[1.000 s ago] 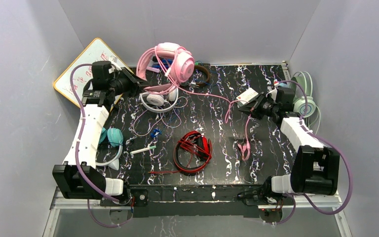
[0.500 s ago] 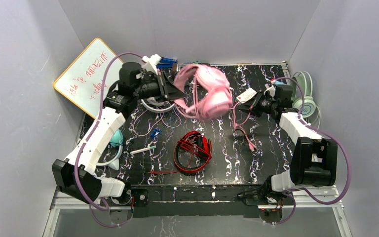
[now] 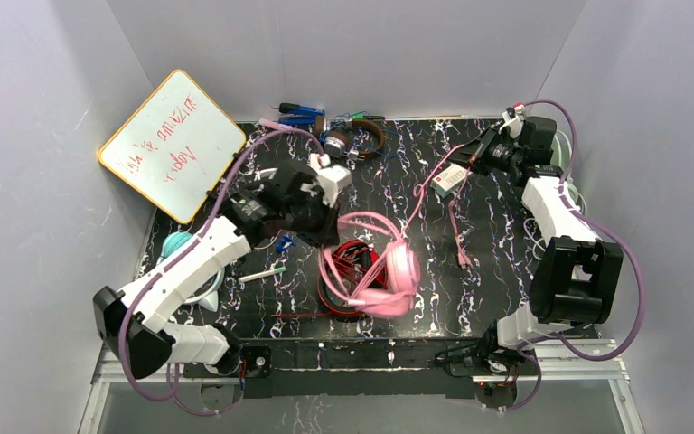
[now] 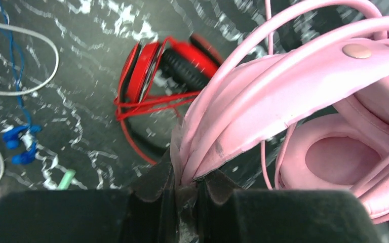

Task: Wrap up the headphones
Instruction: Wrap the headphones cable around the headphones.

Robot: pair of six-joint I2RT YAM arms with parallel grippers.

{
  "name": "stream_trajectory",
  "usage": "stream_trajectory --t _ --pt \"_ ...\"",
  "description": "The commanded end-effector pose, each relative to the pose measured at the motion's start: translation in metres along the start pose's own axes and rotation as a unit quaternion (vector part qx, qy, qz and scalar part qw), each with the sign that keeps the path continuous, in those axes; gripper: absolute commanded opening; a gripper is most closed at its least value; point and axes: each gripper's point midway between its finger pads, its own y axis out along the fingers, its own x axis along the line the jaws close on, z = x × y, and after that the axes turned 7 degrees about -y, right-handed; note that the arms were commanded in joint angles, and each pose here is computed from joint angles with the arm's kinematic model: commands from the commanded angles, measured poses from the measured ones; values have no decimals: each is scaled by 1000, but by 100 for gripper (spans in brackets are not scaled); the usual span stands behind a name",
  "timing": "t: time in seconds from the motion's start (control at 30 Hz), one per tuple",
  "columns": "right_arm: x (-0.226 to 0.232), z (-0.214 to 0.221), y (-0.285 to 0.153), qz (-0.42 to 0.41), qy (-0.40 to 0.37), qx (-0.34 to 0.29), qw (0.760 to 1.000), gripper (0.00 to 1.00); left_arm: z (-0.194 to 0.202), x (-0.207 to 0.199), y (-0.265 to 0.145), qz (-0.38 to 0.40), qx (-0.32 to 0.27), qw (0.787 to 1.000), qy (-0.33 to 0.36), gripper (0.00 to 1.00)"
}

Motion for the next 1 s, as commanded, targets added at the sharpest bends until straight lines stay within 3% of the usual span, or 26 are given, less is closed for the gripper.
stream_trajectory --t 0.0,0.2,0.4,0.77,0.97 --pt "30 -21 -4 -35 -25 -10 999 1 24 36 1 -126 68 986 84 0" --pt "70 -30 -20 -83 -56 -3 995 1 -6 63 -8 -239 47 965 96 0" --pt "131 -41 -47 -144 -101 -5 984 1 -44 57 -23 -271 1 959 77 0" --pt "243 -71 -116 -232 -199 -63 950 1 -61 74 -35 -362 8 931 44 0" --pt "275 -70 -138 -270 -218 -64 936 1 -75 69 -19 -355 -8 934 19 0"
